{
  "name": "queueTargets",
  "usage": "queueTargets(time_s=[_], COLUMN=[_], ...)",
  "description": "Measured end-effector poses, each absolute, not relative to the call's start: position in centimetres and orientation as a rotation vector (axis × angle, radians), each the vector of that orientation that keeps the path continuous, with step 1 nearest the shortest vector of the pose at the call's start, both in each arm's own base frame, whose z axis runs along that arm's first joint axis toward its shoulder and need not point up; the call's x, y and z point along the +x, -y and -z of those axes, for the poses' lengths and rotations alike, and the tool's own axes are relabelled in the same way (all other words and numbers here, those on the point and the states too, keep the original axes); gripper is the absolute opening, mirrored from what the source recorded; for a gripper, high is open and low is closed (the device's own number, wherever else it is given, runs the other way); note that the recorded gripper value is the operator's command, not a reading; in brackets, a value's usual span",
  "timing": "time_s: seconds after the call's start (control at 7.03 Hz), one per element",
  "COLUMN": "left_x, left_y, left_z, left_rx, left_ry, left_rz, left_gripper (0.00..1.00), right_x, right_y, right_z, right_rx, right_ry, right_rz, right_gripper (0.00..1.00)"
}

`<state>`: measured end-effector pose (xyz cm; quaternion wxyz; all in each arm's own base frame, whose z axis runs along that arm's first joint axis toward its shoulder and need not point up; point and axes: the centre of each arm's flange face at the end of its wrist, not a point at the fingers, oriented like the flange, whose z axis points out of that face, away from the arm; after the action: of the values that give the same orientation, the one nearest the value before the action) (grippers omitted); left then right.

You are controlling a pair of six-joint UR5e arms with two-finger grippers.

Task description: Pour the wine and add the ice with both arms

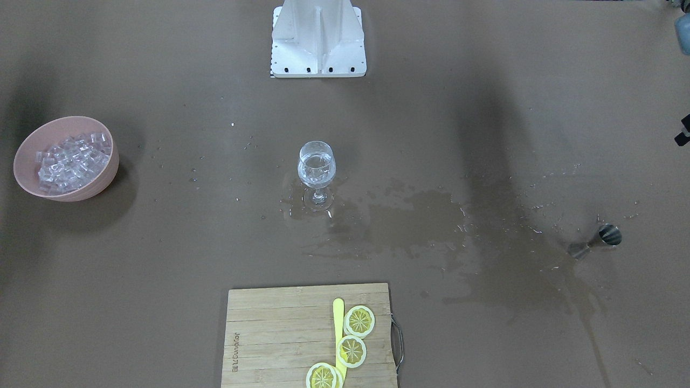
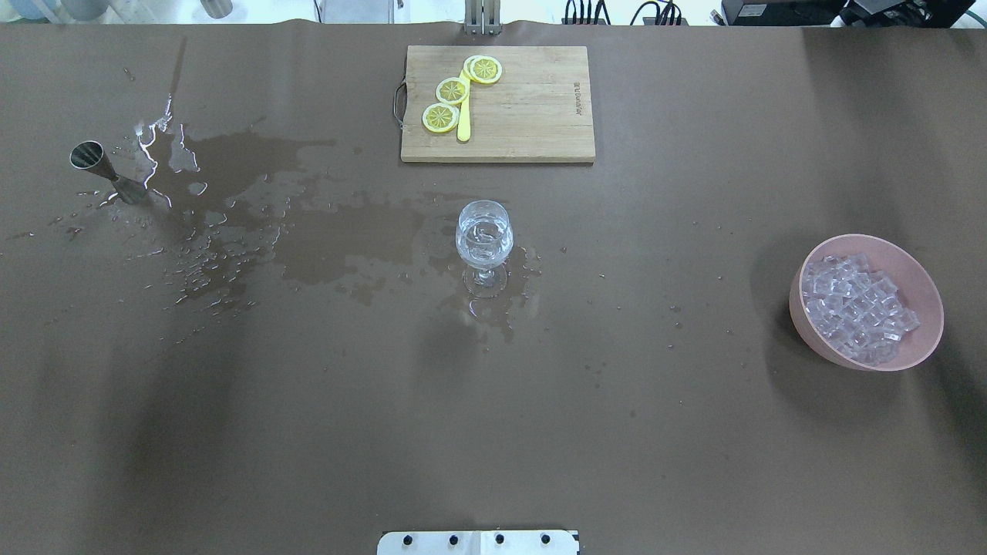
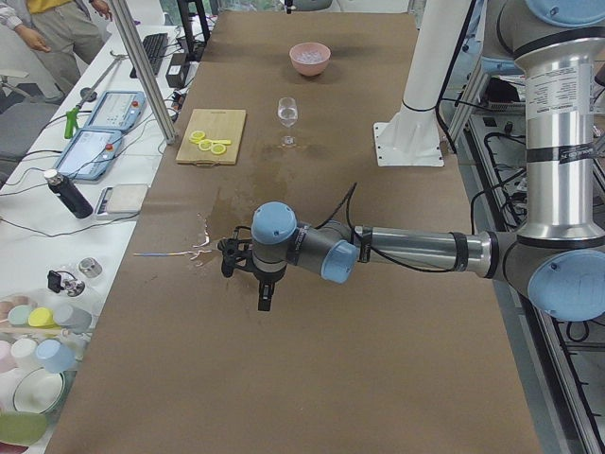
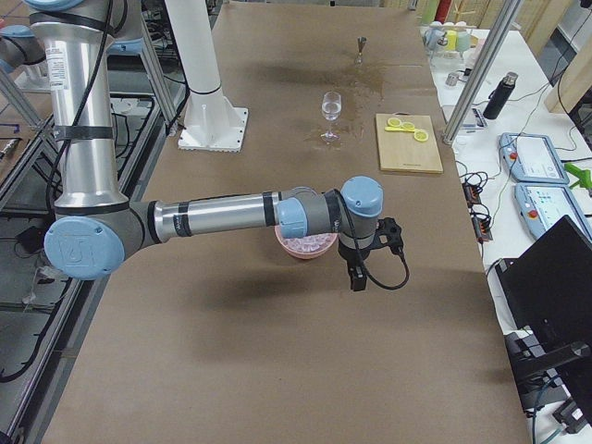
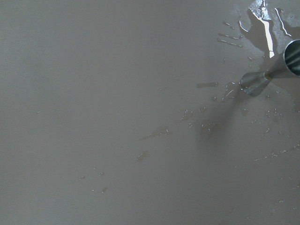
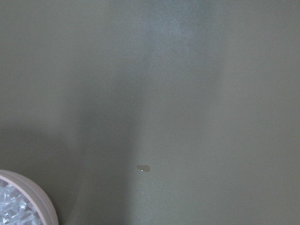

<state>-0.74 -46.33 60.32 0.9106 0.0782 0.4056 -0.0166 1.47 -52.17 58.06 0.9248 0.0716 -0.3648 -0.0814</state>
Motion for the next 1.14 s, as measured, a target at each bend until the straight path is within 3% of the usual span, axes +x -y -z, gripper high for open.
queueTargets(time_s=[1.14], left_x=[-0.79], left_y=[46.24], left_z=[-60.41], left_rx=[0.162], left_ry=[-0.840], left_rz=[0.035], left_gripper=[0.99], right_x=[1.28], right_y=[52.72], right_z=[-58.36], right_rx=[0.115], right_ry=[0.738], right_rz=[0.120], right_gripper=[1.00])
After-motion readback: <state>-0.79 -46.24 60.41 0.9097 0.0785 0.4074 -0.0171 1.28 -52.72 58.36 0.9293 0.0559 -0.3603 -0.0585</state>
